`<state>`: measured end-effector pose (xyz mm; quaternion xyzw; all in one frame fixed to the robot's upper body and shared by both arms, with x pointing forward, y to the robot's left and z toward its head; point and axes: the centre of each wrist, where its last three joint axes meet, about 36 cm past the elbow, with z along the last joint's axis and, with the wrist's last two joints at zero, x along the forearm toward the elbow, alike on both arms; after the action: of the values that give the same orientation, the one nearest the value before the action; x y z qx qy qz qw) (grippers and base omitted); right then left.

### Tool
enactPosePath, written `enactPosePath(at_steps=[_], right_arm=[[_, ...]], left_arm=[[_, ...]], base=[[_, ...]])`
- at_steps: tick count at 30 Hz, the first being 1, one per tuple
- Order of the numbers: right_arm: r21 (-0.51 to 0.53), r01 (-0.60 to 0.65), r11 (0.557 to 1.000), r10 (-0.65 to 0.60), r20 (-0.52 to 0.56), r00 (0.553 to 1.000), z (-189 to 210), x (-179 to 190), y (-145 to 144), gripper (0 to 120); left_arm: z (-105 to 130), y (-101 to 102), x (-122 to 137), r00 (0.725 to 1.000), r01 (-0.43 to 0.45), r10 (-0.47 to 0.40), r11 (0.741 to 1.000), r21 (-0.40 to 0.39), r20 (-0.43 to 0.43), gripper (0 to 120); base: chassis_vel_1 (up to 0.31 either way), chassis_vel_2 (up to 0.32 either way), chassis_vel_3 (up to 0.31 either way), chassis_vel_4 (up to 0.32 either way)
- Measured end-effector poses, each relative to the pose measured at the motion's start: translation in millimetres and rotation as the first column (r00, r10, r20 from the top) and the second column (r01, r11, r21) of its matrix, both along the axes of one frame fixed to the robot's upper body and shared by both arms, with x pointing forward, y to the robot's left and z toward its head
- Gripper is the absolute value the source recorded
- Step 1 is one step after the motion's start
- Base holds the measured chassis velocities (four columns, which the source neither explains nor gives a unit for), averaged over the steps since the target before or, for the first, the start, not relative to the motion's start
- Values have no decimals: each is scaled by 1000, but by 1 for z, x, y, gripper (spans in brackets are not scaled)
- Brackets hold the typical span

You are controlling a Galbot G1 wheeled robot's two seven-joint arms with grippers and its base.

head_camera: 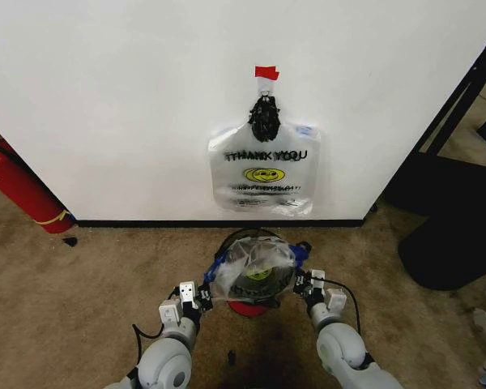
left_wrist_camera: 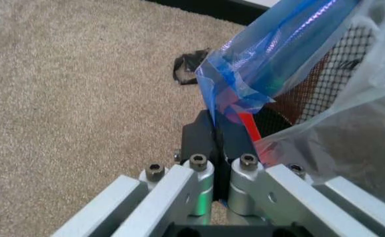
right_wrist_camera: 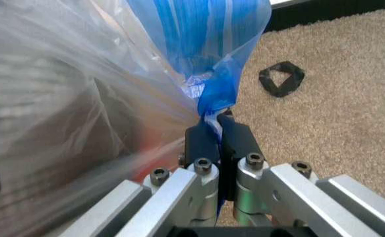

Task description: Pick up the garbage bag from the wall and place it over the trash bin.

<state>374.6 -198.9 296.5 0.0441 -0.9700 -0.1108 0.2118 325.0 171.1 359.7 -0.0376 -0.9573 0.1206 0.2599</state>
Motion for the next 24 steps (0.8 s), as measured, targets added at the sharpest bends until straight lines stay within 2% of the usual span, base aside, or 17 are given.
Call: enactPosePath(at_steps=[5,7,9,10,15,18,21,22,23,24], right_arm=[[2,-3,1000,3,12,1000,0,-5,-4,0],[1,-9,1000,9,34,999,1,-11,-9,0],[-11,-20,1000,20,81,996,1,-22,-16,8],[-11,-20,1000,20,81,996,1,-22,-16,8],[-52,-32,998,44,235,971,8,-46,-34,30],[-69,-35,997,52,267,962,10,-50,-37,34],[-90,-40,995,67,315,947,14,-57,-42,49],[-90,-40,995,67,315,947,14,-57,-42,49],[-90,-35,995,64,335,940,17,-61,-45,56],[-89,-32,996,61,346,936,19,-63,-47,57]], left_arm=[[-3,0,-3,1000,0,1,1000,-14,11,0],[2,0,-6,1000,0,1,1000,-26,22,6],[8,1,-9,999,0,2,999,-36,41,15],[8,1,-9,999,0,2,999,-36,41,15],[31,8,-21,992,7,-2,999,-36,128,36],[37,13,-26,989,7,-3,1000,-28,146,43],[45,19,-38,985,11,-11,1000,-1,173,56],[45,19,-38,985,11,-11,1000,-1,173,56],[48,23,-45,983,13,-16,1000,17,183,62],[49,24,-49,982,13,-17,1000,21,190,65]], base=[[0,0,0,0],[0,0,0,0],[0,0,0,0],[0,0,0,0],[0,0,0,0],[0,0,0,0],[0,0,0,0],[0,0,0,0],[0,0,0,0],[0,0,0,0]])
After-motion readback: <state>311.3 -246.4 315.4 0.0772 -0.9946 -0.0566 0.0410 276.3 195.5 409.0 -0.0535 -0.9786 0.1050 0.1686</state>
